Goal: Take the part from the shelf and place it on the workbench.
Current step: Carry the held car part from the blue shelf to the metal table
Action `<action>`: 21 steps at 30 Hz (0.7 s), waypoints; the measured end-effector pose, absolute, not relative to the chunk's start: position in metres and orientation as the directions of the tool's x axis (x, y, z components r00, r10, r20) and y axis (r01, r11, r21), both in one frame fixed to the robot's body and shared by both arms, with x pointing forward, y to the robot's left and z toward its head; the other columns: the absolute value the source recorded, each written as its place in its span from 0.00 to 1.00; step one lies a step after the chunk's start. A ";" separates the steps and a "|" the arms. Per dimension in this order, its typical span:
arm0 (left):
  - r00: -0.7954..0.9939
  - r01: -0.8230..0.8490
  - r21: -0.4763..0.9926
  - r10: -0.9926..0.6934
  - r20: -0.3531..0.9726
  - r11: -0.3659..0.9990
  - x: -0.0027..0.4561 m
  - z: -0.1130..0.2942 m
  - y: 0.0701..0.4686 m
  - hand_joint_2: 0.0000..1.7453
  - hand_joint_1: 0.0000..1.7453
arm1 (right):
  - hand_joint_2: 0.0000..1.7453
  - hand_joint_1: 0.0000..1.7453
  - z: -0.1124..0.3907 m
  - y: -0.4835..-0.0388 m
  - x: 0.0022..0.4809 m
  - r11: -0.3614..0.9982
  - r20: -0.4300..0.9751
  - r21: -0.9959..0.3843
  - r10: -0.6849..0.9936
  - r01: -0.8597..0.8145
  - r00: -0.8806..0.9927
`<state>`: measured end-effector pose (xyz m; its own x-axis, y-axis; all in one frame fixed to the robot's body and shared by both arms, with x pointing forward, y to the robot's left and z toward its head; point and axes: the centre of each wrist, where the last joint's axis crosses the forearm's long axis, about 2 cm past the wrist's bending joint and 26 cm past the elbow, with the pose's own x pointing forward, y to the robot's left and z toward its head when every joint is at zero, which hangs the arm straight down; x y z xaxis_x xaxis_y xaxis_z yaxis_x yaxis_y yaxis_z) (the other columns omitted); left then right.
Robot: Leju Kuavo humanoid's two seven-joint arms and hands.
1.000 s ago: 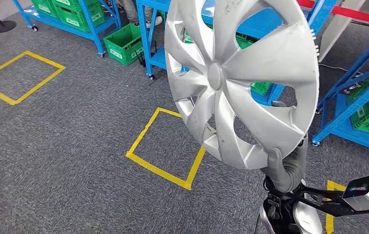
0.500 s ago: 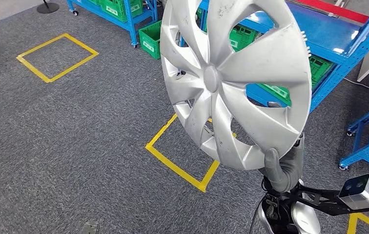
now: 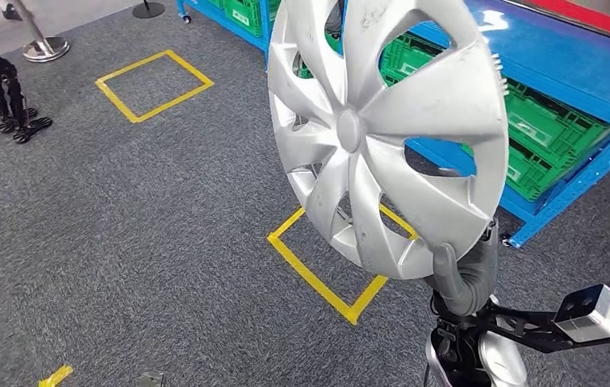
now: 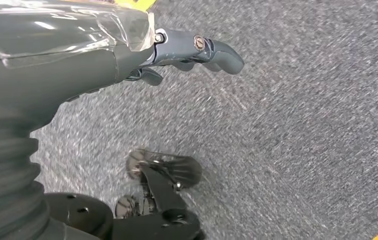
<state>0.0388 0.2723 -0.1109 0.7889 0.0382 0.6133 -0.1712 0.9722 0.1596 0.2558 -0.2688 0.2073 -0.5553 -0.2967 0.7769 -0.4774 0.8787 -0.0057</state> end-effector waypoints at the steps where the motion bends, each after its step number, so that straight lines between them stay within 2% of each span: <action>1: 0.789 -0.171 0.159 0.039 0.613 0.972 0.039 -0.111 0.272 1.00 0.00 | 1.00 1.00 0.207 -0.269 0.256 0.879 0.779 -0.005 -0.296 -0.477 -0.553; 21: 0.788 -0.174 0.151 0.046 0.614 0.973 0.041 -0.111 0.272 1.00 0.00 | 1.00 1.00 0.204 -0.268 0.258 0.877 0.790 -0.007 -0.289 -0.480 -0.541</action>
<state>0.0415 0.2717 -0.1106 0.7879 0.0460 0.6141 -0.1744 0.9730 0.1509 0.2582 -0.2684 0.2037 -0.5406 -0.2893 0.7900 -0.4797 0.8774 -0.0070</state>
